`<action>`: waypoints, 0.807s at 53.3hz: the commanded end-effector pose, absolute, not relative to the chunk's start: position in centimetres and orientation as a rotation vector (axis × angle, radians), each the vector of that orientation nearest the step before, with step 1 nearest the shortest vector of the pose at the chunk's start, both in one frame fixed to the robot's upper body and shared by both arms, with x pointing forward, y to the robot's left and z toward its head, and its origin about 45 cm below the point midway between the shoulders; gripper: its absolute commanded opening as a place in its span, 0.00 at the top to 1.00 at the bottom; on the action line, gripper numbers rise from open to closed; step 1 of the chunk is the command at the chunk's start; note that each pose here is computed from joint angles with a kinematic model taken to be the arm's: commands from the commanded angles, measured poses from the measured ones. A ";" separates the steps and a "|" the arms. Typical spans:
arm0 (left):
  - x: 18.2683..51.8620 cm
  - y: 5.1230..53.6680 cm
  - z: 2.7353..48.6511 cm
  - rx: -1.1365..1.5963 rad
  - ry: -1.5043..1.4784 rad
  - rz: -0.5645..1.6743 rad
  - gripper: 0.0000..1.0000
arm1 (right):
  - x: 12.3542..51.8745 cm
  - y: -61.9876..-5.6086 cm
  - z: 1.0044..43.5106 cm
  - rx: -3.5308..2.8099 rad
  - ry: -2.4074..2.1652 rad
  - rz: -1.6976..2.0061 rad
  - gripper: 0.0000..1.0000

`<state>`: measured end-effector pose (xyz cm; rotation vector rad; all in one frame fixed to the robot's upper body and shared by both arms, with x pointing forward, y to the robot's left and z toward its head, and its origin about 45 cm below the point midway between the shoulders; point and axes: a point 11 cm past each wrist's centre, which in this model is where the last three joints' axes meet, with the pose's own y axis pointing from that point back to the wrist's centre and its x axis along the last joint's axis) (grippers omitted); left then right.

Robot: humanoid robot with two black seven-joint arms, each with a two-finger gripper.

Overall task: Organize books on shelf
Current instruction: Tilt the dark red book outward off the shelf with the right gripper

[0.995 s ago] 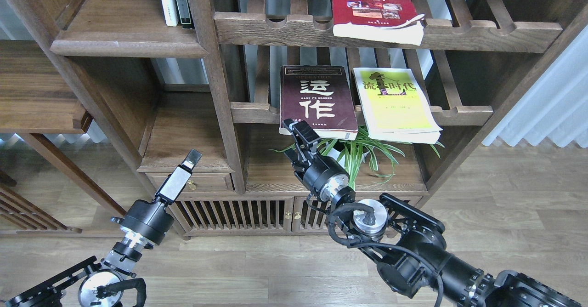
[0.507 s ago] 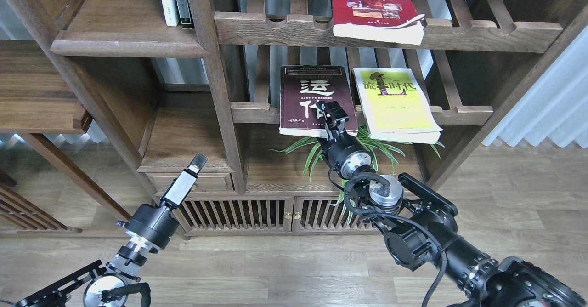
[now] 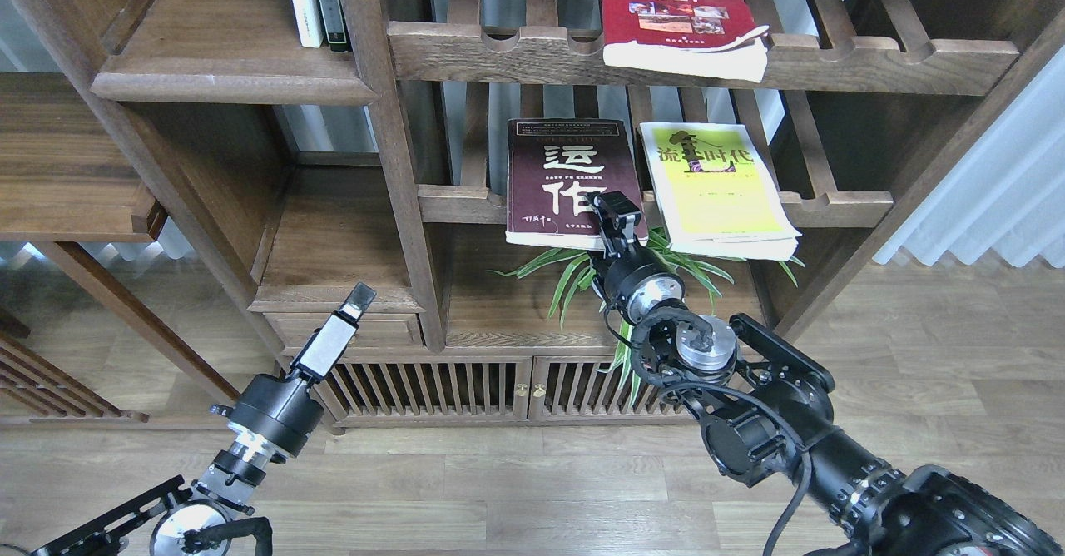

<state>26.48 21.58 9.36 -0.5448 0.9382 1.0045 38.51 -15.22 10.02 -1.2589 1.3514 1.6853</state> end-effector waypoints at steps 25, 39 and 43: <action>25.5 21.6 8.4 -0.529 0.957 1.017 0.00 | 38.6 -15.1 11.1 -1.296 1.214 1.604 0.94; 25.3 21.4 8.0 -0.537 0.968 1.031 0.00 | 38.5 -15.6 10.9 -1.295 1.205 1.581 0.96; 25.6 21.5 7.4 -0.543 0.975 1.058 0.00 | 38.3 -15.5 11.0 -1.299 1.170 1.566 0.96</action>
